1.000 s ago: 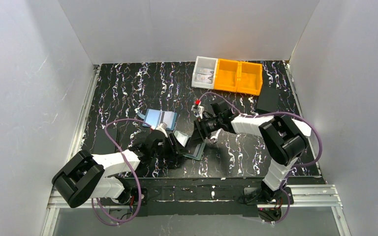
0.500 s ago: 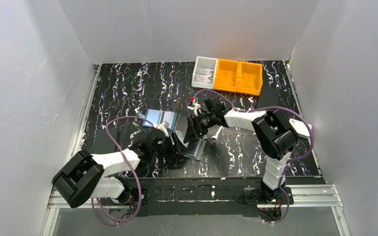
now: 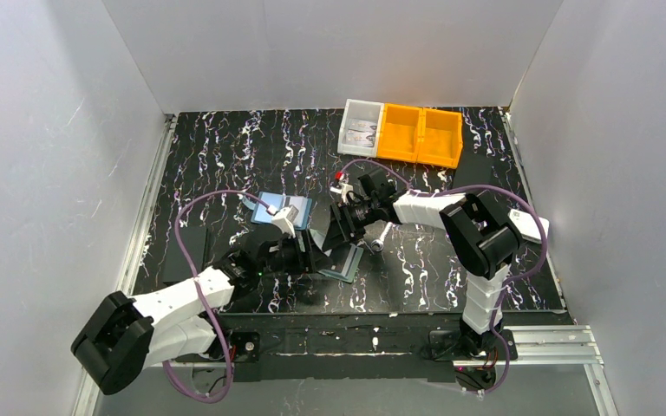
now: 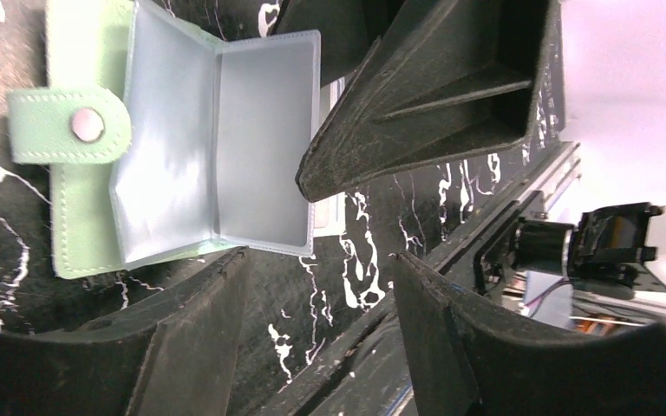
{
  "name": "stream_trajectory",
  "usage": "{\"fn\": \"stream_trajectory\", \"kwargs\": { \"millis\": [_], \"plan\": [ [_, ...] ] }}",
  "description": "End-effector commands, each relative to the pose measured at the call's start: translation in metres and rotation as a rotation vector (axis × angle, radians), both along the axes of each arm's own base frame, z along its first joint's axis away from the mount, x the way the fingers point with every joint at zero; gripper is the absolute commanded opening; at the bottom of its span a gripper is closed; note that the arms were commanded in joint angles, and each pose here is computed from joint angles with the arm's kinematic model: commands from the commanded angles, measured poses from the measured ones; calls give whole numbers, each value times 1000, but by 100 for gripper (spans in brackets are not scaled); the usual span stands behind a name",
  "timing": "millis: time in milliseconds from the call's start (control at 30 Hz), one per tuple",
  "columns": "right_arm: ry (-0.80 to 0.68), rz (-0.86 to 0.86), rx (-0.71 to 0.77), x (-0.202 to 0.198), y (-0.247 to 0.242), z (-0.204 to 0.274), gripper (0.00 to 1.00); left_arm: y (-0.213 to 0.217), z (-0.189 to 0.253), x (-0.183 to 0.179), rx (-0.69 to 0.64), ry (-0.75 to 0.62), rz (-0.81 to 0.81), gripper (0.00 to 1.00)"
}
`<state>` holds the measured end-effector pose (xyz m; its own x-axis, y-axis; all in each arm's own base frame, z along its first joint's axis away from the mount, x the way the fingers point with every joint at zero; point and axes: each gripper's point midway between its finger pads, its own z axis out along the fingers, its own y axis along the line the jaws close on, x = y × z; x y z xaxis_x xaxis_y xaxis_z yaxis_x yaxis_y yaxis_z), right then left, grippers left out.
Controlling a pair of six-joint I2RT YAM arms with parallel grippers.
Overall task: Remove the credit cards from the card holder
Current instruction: Remove the credit card from the card holder.
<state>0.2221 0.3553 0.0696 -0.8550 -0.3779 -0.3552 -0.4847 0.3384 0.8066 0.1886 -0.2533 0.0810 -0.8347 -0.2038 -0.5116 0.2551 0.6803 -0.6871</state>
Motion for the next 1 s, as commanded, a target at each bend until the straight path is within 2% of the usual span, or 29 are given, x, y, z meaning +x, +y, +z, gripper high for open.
{"fn": "stream_trajectory", "kwargs": {
  "millis": [0,567,967],
  "plan": [
    [20,4,23,-1,3,1,72,14,8,13,142,-112,-25,61],
    [103,10,78,-6,10,10,69,0,-4,32,287,-88,-111,54],
    [108,6,85,-6,10,11,67,-7,-17,44,347,-56,-124,39]
  ]
}}
